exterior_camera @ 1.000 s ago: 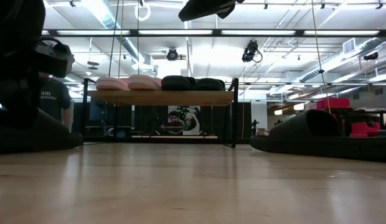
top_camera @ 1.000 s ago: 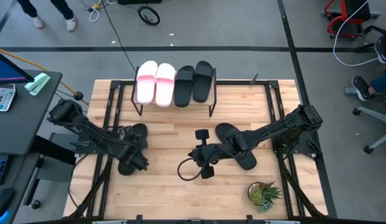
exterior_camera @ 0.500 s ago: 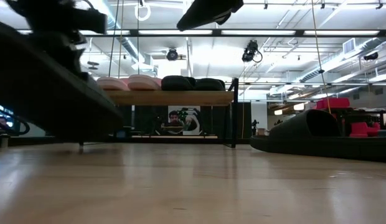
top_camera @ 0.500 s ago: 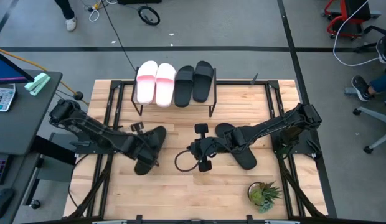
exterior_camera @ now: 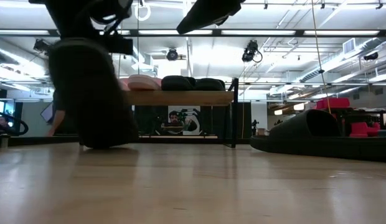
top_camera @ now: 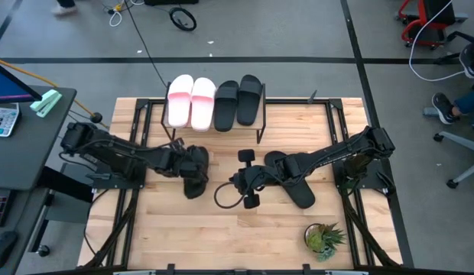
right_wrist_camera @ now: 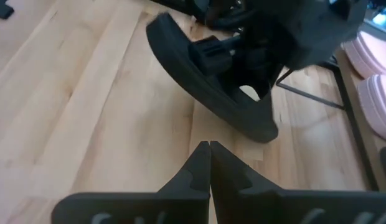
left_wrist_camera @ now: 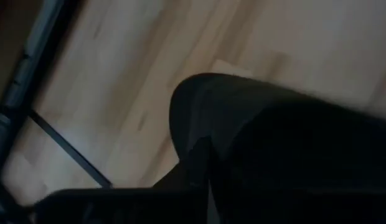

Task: Pick and place slides into the shelf
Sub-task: Put the black slide under the shelf

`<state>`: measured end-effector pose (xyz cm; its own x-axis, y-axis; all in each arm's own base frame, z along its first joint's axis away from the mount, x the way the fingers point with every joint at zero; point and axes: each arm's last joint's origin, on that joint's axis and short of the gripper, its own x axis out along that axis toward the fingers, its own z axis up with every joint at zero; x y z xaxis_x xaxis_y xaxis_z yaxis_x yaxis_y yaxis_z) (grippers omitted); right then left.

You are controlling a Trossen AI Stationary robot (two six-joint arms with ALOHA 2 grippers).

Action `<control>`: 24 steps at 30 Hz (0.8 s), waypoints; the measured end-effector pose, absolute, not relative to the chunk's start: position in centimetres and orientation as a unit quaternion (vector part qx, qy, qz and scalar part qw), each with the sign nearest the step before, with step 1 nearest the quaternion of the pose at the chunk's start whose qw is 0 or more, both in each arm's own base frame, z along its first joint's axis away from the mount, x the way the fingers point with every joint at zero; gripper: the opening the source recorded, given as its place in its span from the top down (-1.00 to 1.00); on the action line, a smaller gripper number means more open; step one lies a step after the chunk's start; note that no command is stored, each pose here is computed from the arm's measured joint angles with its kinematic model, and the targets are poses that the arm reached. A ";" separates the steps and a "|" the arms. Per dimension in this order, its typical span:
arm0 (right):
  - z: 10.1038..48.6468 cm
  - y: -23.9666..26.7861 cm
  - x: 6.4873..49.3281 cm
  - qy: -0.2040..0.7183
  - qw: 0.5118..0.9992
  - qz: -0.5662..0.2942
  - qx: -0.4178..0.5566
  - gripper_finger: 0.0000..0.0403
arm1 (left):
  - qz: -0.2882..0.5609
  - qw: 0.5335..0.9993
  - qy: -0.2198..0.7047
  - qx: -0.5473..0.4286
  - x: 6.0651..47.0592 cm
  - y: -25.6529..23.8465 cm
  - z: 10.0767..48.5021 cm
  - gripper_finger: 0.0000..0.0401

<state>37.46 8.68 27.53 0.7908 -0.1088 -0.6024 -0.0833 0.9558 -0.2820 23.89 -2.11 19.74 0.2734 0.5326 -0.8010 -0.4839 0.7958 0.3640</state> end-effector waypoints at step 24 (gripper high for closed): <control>27.5 7.8 37.7 0.326 0.923 0.003 -0.204 0.98 | 0.164 0.812 0.558 -0.052 24.6 -4.7 20.8 -0.04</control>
